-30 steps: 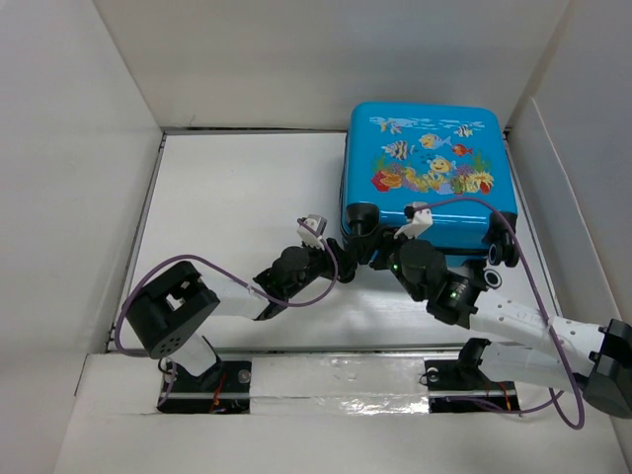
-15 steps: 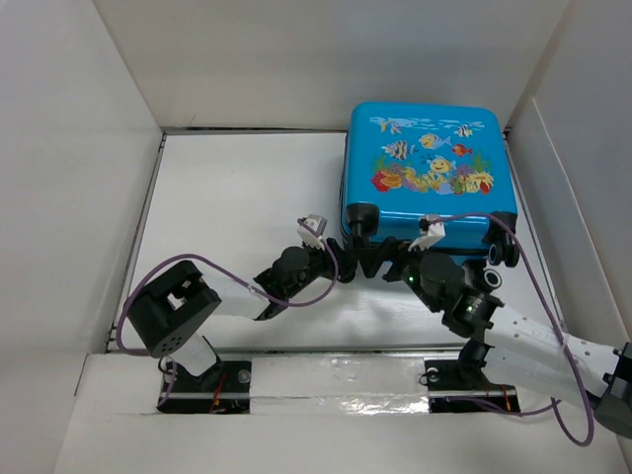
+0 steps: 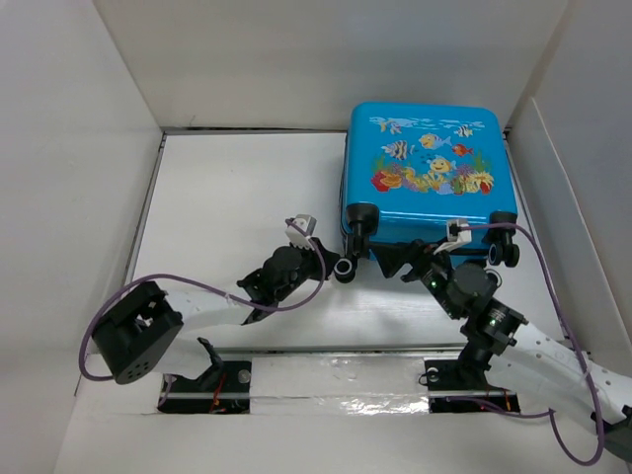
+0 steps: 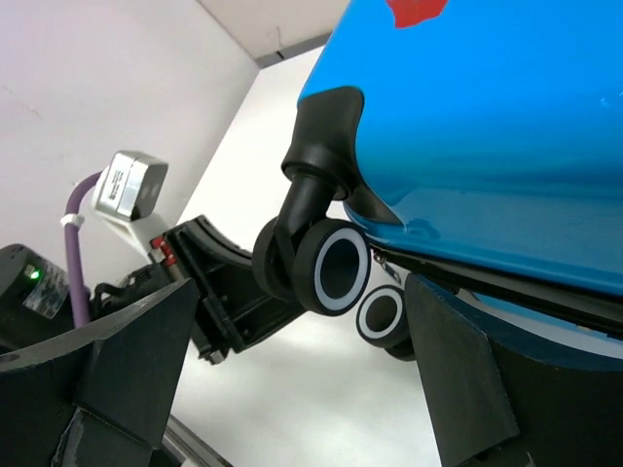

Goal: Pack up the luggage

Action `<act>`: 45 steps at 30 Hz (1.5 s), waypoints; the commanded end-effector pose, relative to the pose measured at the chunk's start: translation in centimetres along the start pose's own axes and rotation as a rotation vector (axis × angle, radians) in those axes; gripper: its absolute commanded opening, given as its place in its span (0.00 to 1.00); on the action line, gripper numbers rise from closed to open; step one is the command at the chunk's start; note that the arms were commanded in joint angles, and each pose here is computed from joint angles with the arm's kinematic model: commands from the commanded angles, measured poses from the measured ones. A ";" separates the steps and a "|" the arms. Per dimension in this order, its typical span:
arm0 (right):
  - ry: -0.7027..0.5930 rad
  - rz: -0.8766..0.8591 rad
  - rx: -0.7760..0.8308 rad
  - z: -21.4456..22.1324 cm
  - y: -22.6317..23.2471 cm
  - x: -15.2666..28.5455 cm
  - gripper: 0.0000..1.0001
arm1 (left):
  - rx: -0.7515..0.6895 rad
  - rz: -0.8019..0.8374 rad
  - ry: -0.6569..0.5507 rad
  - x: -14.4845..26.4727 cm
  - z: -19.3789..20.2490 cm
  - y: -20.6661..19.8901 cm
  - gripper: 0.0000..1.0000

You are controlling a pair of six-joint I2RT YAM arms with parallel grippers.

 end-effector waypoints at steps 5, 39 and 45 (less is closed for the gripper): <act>0.008 -0.001 0.017 0.5 -0.4 0.1 0.69 | 0.000 -0.011 -0.086 1.6 -2.4 -0.8 0.00; -0.012 -0.072 -0.024 0.2 -0.2 -0.1 1.00 | 0.066 0.361 0.055 -0.5 -1.8 -10.8 0.00; -0.034 -0.091 -0.065 -0.5 -0.5 -1.4 1.00 | 0.066 0.352 0.049 -0.5 -1.8 -10.6 0.00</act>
Point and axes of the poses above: each gripper's point midway between its finger pads, its own x axis back along the fingers, its own y axis along the line the jaws close on, z = x × y, the point moved 5 cm from there along x, back along the fingers, and after that the axes turned 12 degrees about x, right-handed, at the moved point
